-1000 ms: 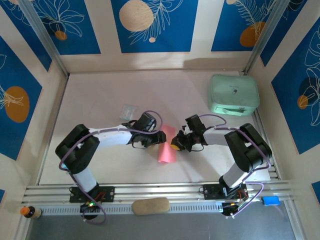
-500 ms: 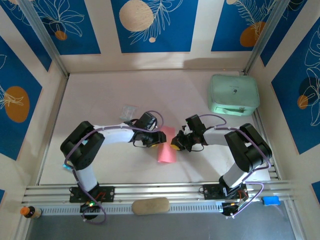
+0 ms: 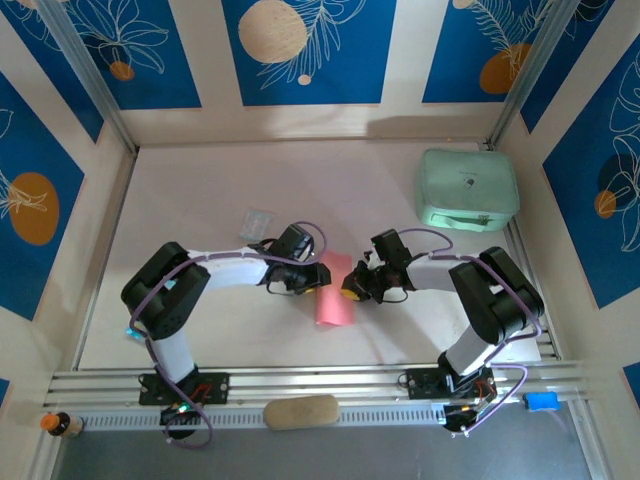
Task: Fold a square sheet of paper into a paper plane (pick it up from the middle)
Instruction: Hold the square sheet of paper at the center of the table.
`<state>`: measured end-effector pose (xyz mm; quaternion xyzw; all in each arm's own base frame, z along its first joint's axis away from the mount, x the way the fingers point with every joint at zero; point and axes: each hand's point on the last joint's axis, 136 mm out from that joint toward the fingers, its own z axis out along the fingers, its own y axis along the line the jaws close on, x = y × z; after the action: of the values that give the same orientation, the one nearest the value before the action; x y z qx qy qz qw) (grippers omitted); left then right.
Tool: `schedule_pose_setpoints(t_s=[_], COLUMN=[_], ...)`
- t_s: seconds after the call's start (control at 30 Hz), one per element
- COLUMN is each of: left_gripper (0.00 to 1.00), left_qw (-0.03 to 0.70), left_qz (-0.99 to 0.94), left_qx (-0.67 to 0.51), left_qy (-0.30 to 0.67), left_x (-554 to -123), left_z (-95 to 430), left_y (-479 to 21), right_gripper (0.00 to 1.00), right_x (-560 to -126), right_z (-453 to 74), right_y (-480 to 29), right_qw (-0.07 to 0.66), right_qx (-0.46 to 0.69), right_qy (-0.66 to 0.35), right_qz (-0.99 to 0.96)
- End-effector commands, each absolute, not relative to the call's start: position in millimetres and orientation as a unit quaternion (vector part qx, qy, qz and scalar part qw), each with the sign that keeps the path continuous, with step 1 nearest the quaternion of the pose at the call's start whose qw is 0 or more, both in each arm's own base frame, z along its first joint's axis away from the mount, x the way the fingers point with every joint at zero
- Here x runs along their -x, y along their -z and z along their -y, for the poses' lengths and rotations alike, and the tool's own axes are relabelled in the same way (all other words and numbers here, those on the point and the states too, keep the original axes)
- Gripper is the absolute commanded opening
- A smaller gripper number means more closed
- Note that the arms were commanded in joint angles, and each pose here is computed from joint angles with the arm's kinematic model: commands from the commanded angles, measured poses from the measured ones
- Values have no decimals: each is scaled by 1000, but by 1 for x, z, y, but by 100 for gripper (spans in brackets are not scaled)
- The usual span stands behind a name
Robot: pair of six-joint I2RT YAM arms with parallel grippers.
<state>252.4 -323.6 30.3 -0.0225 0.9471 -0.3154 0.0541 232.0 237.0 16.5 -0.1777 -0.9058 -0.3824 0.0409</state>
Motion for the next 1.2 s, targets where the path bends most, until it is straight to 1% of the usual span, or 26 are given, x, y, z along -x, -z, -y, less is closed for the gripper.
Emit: schedule_pose_setpoints(t_s=[0.0,0.07,0.1,0.17,0.27,0.37,0.47,0.53,0.6,0.77,0.93,1.0,1.03,1.17], left_gripper=[45,49,49,48,42,42,41,41,41,42,44,47,49,50], left_qw=[49,48,48,50,54,57,53,50,52,56,56,55,54,50], left_qz=[-946,-948,-948,-947,-949,-954,-961,-965,-967,-971,-970,-970,-972,-976], left_qx=[25,26,26,23,23,27,33,38,46,56,61,56,56,61], left_qy=[320,315,313,316,311,293,271,256,244,225,227,228,222,201], left_x=[-248,-248,-248,-248,-248,-250,-249,-248,-249,-250,-253,-253,-253,-254], left_z=[323,321,321,321,319,313,307,303,298,291,294,297,296,292], left_y=[-34,-34,-34,-35,-36,-31,-22,-18,-15,-13,-11,-11,-10,-5], right_gripper=[12,12,12,13,14,16,20,22,24,25,24,24,24,24], right_x=[-219,-218,-218,-219,-222,-228,-236,-242,-245,-241,-235,-232,-231,-229], right_z=[-235,-235,-235,-236,-239,-245,-246,-236,-215,-177,-162,-161,-162,-162], right_y=[-12,-12,-11,-13,-19,-34,-59,-72,-80,-92,-89,-86,-85,-81], right_qw=[62,64,63,61,57,39,5,-25,-59,-107,-101,-95,-92,-85], right_qx=[172,173,172,170,157,132,110,112,133,167,193,195,196,200], right_qy=[379,379,379,381,391,411,425,406,368,344,353,354,354,357], right_qz=[907,907,907,907,905,901,898,907,918,918,910,910,910,908])
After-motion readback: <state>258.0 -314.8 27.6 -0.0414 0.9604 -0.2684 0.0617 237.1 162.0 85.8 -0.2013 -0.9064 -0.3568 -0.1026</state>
